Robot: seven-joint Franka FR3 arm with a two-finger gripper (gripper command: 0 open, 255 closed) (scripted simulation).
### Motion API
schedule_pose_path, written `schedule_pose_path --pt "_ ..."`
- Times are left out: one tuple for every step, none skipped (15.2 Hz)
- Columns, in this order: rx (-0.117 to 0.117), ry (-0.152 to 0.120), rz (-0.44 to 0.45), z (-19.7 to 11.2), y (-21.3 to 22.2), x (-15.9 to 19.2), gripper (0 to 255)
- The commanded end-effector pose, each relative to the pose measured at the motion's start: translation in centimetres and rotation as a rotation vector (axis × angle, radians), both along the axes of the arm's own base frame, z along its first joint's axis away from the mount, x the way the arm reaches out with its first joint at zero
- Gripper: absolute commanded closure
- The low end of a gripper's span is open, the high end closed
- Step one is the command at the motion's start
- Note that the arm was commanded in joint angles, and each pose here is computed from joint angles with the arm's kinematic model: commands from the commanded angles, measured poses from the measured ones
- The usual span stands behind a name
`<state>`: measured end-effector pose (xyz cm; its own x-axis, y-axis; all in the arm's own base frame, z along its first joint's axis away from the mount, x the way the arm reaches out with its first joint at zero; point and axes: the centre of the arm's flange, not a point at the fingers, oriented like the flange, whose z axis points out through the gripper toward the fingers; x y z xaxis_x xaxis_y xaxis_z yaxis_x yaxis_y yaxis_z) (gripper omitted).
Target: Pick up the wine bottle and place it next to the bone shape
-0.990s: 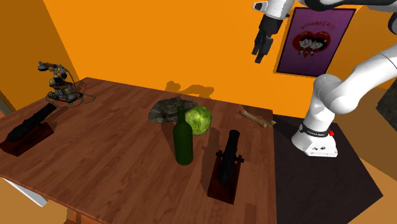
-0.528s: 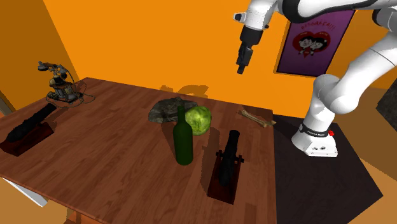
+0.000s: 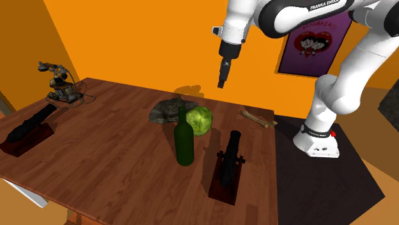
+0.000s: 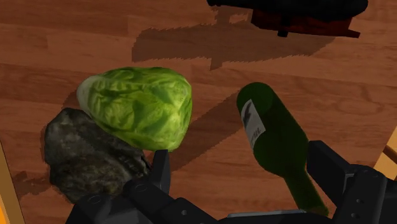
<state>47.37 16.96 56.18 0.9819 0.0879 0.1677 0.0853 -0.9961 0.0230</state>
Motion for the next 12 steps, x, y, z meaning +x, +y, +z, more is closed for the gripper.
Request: schedule_pose_path --pt "0.005 0.006 -0.010 -1.1 1.5 2.2 0" --pt "0.007 0.009 -0.015 -1.5 2.4 3.1 0" --pt "0.009 0.012 -0.019 -2.0 3.2 4.1 0" --pt "0.011 0.015 -0.023 -2.4 4.0 5.1 0" --pt "0.012 0.017 -0.028 -2.9 4.8 6.1 0" --pt "0.014 0.020 -0.032 -3.3 5.6 7.0 0" --pt "0.016 0.023 -0.036 -3.8 6.4 8.0 0" --pt "0.018 0.026 -0.041 -4.2 7.2 9.0 0" --pt "0.020 0.029 -0.045 -4.7 7.9 10.0 0" --pt "0.022 0.032 -0.049 -5.1 8.7 10.9 0" --pt "0.023 0.035 -0.054 -5.6 9.5 11.9 0" --pt "0.025 0.038 -0.058 -6.1 10.3 12.9 0"
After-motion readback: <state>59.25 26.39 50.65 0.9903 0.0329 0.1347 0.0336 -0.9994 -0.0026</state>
